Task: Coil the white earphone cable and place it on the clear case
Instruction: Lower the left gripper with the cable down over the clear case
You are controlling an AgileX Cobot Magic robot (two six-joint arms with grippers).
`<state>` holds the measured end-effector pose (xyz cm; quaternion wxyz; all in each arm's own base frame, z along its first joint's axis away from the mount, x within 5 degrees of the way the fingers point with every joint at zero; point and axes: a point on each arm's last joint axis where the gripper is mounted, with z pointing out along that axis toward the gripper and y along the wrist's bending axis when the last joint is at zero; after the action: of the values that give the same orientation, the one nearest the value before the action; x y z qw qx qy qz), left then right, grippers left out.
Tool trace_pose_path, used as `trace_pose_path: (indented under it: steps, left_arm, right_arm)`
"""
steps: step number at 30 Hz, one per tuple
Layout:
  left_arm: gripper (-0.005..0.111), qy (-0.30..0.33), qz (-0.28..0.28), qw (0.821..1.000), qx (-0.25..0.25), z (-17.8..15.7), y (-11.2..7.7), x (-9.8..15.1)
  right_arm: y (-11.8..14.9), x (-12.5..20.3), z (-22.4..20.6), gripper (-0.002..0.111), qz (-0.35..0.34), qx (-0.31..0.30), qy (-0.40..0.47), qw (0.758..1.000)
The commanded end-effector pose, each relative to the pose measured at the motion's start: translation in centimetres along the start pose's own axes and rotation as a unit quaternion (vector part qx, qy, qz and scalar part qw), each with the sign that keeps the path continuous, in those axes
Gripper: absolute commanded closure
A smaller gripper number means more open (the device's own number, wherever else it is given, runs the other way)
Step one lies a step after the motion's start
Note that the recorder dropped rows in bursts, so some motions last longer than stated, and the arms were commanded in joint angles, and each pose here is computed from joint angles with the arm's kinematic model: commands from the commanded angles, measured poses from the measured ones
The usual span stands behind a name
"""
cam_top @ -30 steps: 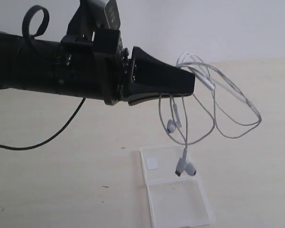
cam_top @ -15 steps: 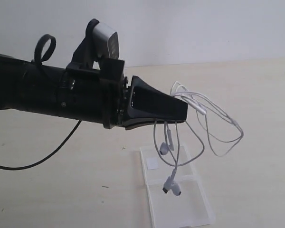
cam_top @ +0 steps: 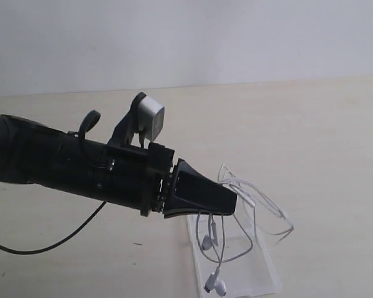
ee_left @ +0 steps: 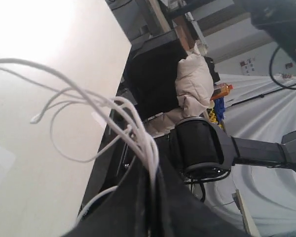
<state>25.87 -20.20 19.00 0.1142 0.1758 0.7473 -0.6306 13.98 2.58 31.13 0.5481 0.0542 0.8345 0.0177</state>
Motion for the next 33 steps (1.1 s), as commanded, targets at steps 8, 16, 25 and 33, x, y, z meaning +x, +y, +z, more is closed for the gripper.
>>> trace_pose_path:
  steps: [8,16,25,33]
  left_arm:
    - [0.107,0.002,-0.074,0.997,-0.004,0.2,2.1,0.7]
    - [0.107,0.007,-0.131,0.991,-0.009,-0.1,2.1,1.9]
    - [0.107,-0.021,-0.129,0.991,-0.032,-1.3,2.2,1.1]
    - [0.107,0.003,-0.148,0.988,-0.045,-1.4,2.2,1.6]
  right_arm:
    - [-0.1,0.1,0.0,0.108,-0.001,0.001,-0.002,1.000]
    - [-0.1,0.1,0.0,0.108,-0.001,0.001,-0.002,1.000]
    - [-0.1,0.1,0.0,0.108,-0.001,0.001,-0.002,1.000]
    - [-0.1,0.1,0.0,0.108,-0.001,0.001,-0.002,1.000]
